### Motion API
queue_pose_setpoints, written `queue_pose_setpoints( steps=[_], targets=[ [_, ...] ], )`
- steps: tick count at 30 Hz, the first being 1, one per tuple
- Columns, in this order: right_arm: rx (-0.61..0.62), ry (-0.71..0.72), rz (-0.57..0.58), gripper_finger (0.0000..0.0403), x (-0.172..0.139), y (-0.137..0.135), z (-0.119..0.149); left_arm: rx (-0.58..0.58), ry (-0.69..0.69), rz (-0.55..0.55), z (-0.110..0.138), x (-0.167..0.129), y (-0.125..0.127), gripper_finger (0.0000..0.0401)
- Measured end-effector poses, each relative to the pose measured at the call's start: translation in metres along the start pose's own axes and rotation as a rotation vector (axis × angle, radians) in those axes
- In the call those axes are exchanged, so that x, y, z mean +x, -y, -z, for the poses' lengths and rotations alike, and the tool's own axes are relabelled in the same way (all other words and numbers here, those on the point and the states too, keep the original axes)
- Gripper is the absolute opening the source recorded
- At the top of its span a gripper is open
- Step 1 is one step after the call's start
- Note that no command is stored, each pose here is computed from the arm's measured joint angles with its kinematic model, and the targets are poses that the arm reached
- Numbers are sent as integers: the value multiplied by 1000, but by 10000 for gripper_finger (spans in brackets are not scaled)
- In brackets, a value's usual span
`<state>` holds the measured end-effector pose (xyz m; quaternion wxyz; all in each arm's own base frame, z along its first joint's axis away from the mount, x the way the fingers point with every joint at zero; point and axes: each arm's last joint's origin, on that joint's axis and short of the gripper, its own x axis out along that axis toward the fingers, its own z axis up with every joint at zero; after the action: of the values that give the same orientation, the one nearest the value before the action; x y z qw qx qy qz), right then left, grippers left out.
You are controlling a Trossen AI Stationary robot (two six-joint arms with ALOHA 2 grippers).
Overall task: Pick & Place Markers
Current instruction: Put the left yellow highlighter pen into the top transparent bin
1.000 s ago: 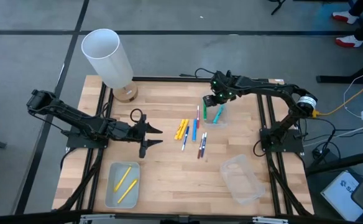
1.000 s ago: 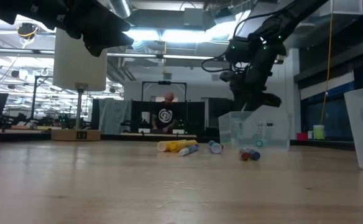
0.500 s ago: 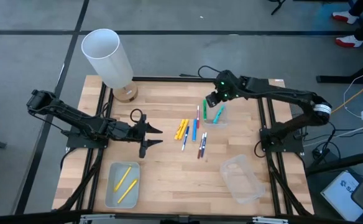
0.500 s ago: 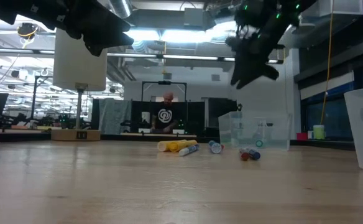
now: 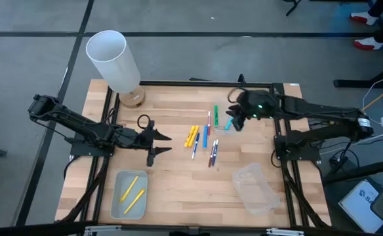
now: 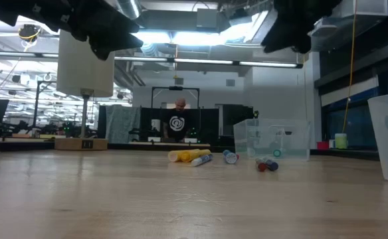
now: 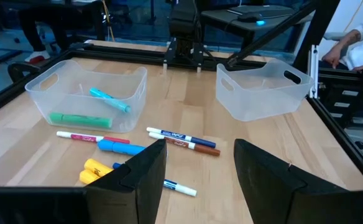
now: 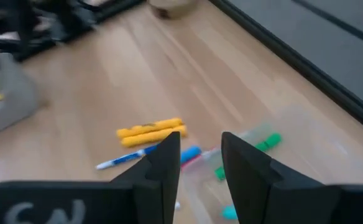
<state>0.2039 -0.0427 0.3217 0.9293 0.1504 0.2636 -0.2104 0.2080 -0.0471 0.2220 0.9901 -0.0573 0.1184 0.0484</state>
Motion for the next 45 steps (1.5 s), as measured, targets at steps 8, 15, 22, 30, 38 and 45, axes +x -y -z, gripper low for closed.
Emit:
queue_pose_setpoints(
  steps=[8,15,22,30,38,45],
  targets=[
    [-85,235,-160,118,-12,-7,34,-69,28,54,-12,1,4,185],
    [-194,381,-266,118,-12,-10,61,-44,-55,-9,-41,15,13,185],
    [-266,561,-380,118,-17,-13,81,-95,-247,-153,-56,46,11,185],
    [-363,674,-526,118,-26,-16,98,-178,-368,-225,-51,81,-9,185],
    [-484,681,-679,118,-34,-23,104,-236,-425,-314,-39,115,-29,184],
    [-507,687,-713,118,-36,-25,105,-228,-532,-395,-25,143,-46,184]
  ],
)
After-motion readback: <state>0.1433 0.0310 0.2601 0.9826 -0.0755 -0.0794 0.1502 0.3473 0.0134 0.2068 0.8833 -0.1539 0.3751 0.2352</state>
